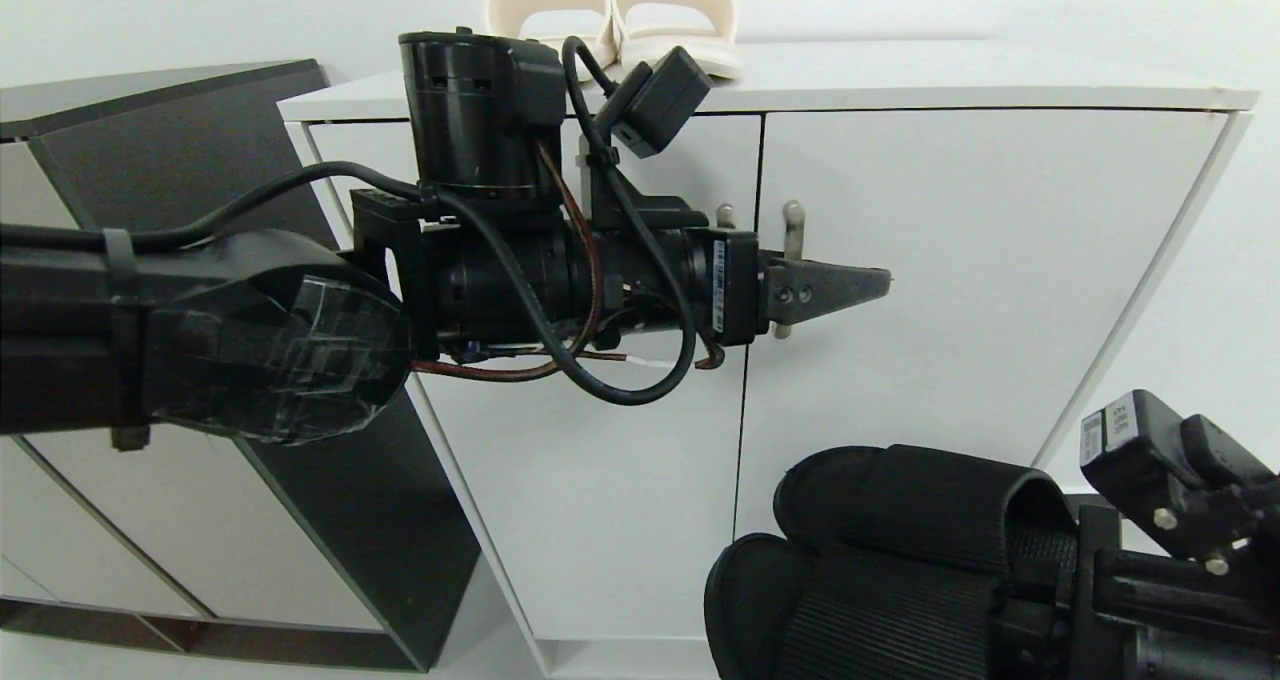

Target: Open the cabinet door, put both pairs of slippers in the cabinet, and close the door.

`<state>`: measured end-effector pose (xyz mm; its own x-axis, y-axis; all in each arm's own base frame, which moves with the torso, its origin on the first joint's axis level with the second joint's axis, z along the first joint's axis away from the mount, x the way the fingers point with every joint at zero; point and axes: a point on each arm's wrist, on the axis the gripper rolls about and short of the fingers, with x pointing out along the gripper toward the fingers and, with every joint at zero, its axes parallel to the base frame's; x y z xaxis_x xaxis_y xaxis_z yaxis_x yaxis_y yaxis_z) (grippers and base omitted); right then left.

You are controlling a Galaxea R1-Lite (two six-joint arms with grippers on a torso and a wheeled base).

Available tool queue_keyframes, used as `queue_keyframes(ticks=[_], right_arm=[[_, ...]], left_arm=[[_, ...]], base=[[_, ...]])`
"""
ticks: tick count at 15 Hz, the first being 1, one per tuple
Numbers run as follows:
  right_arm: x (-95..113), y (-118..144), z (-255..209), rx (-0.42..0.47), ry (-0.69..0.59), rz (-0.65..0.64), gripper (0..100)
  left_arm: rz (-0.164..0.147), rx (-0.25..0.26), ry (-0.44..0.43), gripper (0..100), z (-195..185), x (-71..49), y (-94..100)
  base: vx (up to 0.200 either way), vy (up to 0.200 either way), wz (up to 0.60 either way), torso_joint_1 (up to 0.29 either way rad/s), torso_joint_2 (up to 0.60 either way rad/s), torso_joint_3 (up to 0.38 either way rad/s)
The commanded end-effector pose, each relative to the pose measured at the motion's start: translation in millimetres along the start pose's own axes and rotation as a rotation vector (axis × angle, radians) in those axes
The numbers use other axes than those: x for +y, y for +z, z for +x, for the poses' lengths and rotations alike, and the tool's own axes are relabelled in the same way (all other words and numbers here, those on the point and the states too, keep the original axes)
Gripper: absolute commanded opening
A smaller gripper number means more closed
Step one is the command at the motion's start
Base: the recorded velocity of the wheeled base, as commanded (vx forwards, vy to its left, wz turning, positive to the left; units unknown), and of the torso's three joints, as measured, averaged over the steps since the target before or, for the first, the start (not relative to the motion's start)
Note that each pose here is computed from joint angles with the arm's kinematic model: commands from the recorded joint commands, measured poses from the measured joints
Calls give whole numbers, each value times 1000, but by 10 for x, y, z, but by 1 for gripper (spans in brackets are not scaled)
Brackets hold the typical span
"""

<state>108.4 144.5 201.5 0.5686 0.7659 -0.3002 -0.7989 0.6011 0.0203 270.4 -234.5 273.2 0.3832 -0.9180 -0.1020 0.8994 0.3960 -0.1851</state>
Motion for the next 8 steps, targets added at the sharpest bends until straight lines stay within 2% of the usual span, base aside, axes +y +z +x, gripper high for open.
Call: queue_keyframes(ticks=[1,5,6,8], right_arm=[[0,-7,11,5,1,0,0],[0,-9,15,7,1,0,0],[0,-11,19,8,1,0,0],[0,-29,15,14,0,0,0]], left_arm=[[-4,9,-9,100,46,5,-27],[-9,22,-20,100,115,8,-74],[-6,21,-24,0,114,-12,-71],[-1,8,-25,0,60,-46,-23]], base=[[0,0,0,0,0,0],[0,0,0,0,0,0],[0,0,0,0,0,0],[0,0,0,0,0,0]])
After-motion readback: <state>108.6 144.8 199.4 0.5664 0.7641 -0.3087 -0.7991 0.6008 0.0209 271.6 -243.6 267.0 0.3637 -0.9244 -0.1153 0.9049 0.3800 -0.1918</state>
